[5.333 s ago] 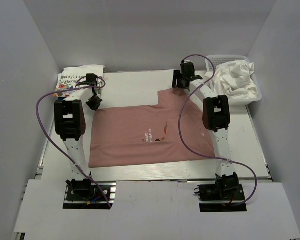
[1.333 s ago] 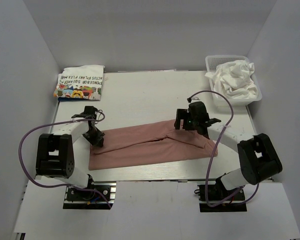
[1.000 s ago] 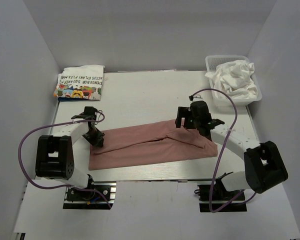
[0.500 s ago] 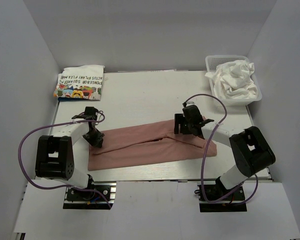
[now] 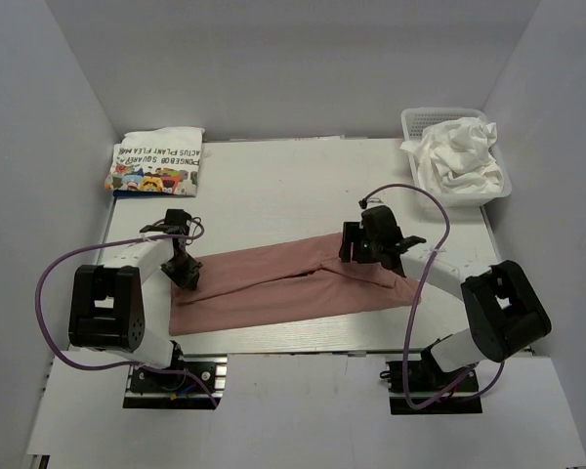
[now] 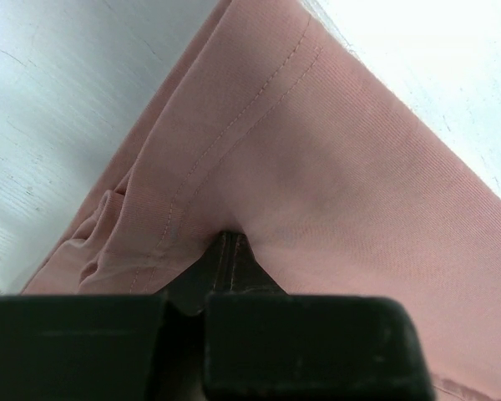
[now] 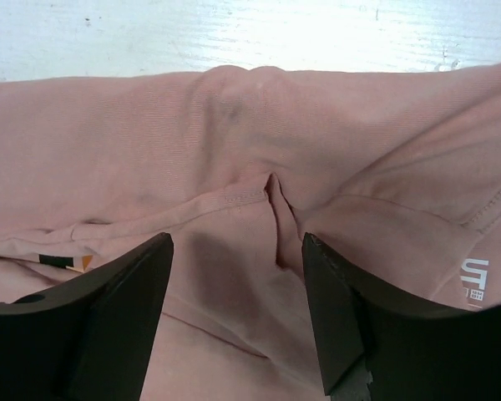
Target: Fold and stack the t-shirts
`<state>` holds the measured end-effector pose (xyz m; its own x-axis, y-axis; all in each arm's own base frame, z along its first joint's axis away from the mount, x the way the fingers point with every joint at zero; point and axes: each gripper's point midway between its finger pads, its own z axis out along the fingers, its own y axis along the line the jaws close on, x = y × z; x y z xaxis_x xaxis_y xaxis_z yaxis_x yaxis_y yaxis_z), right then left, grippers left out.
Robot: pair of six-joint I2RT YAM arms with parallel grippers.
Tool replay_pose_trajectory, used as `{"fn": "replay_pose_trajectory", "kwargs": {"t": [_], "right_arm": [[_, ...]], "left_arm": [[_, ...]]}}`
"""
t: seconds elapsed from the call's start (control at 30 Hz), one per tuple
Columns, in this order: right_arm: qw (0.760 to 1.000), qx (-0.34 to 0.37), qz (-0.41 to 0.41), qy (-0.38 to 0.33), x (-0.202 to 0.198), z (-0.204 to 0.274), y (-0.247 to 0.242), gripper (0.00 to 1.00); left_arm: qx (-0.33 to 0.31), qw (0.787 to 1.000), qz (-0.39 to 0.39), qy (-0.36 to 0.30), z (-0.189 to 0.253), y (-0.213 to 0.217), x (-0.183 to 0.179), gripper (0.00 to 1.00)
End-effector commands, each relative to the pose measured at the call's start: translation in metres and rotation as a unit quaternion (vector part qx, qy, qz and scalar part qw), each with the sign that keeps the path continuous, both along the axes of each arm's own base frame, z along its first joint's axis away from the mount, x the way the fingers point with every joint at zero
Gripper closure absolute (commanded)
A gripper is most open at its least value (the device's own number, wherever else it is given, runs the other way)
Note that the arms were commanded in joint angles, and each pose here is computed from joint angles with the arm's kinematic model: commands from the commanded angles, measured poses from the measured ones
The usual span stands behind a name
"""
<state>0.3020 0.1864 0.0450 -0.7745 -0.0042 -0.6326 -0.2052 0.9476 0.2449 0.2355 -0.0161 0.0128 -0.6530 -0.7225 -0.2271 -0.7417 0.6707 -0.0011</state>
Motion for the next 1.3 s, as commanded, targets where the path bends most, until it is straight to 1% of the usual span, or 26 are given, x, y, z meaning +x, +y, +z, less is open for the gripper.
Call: {"fn": "replay_pose_trajectory", "kwargs": {"t": [0.0,0.17,0.3,0.33,0.4,0.5,0.53,0.57,0.77,0.8,0.87,0.9,1.0,1.03,1.07,1.13,1.27], "right_arm": [[1.000,-0.003,-0.006,-0.009,0.000,0.007,-0.002,0.30],[0.999,0.006,0.027,-0.027,0.001,0.016,0.009,0.30],[0.999,0.006,0.038,-0.032,0.004,0.020,0.017,0.30],[0.999,0.005,0.039,-0.033,0.005,0.020,0.019,0.34],[0.999,0.005,0.039,-0.024,0.004,0.015,0.021,0.34],[0.999,0.003,0.040,-0.006,-0.004,0.006,0.021,0.37],[0.999,0.001,0.037,-0.005,-0.004,0.005,0.020,0.40],[0.999,-0.001,0.037,-0.003,-0.006,0.002,0.020,0.48],[1.000,-0.018,0.023,-0.006,-0.005,0.001,0.012,0.77],[1.000,-0.022,0.018,-0.009,-0.003,0.001,0.011,0.86],[0.999,-0.026,0.015,-0.013,-0.001,0.004,0.008,0.98],[0.999,-0.023,0.012,-0.021,0.000,0.011,0.008,1.00],[0.999,-0.025,0.022,-0.026,-0.005,0.013,0.006,1.00],[0.999,-0.020,0.025,-0.035,-0.007,0.020,0.007,1.00],[0.999,-0.018,0.040,-0.026,-0.014,0.016,0.008,1.00],[0.997,-0.006,0.068,-0.032,-0.021,0.024,0.015,1.00],[0.992,0.028,0.121,0.002,-0.057,0.016,0.032,1.00]], "left_arm": [[0.021,1.000,0.006,0.003,0.002,0.010,-0.005,1.00],[0.021,1.000,0.006,-0.002,0.004,0.010,-0.004,1.00],[0.021,1.000,0.006,-0.002,0.004,0.010,-0.004,1.00],[0.026,1.000,0.007,-0.002,0.004,0.011,-0.004,1.00],[0.026,1.000,0.007,-0.002,0.004,0.011,-0.004,1.00],[0.026,1.000,0.006,0.002,0.004,0.011,-0.006,1.00],[0.026,1.000,0.006,0.002,0.004,0.011,-0.006,1.00],[0.026,1.000,0.006,0.002,0.004,0.011,-0.006,1.00],[0.026,1.000,0.006,0.007,0.002,0.011,-0.007,1.00],[0.026,1.000,0.006,0.007,0.002,0.011,-0.007,1.00],[0.026,1.000,0.006,0.007,0.002,0.011,-0.007,1.00],[0.026,1.000,0.006,0.007,0.002,0.011,-0.007,1.00],[0.026,1.000,0.006,0.002,0.004,0.011,-0.006,1.00],[0.026,1.000,0.006,0.002,0.004,0.011,-0.006,1.00],[0.026,1.000,0.006,0.002,0.004,0.011,-0.006,1.00],[0.026,1.000,0.007,-0.002,0.006,0.011,-0.005,1.00],[0.026,1.000,0.007,-0.002,0.006,0.011,-0.005,1.00]]}}
